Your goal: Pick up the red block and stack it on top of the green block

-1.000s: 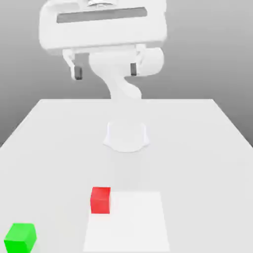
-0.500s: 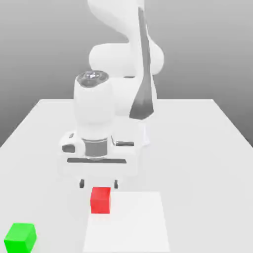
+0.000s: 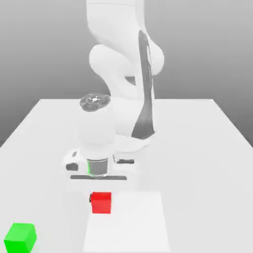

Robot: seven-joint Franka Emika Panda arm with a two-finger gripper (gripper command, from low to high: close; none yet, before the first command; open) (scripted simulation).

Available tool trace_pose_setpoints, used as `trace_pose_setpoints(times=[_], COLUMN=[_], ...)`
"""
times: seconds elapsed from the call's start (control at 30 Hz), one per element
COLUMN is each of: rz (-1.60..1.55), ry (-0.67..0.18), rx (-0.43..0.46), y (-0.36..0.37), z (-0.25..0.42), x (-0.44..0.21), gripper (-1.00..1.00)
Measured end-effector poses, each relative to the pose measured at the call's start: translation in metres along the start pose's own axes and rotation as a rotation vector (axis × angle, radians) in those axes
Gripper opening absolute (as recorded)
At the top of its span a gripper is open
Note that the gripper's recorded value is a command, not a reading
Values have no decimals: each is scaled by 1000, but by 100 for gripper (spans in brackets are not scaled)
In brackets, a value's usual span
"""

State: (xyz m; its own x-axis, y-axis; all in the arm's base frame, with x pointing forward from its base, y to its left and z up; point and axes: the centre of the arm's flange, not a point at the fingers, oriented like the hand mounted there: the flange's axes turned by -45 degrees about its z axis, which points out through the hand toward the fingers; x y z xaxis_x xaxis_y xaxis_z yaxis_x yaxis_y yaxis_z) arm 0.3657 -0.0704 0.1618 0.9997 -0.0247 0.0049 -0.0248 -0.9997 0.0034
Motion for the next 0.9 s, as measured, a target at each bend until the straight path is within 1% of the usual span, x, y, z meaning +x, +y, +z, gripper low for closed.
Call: trace_pose_setpoints(times=[0.23,0.33,0.43,0.53,0.77,0.9], rz=[3,-2,83,120,188,195], ry=[-3,-6,-9,-11,-7,-5], rx=[2,-7,-17,-21,0,3], y=[0,6,56,89,166,175], z=[-41,-52,-60,-68,-80,-33], x=[-2,17,39,63,108,113], gripper=[-100,-100,-100,-100,-100,-100])
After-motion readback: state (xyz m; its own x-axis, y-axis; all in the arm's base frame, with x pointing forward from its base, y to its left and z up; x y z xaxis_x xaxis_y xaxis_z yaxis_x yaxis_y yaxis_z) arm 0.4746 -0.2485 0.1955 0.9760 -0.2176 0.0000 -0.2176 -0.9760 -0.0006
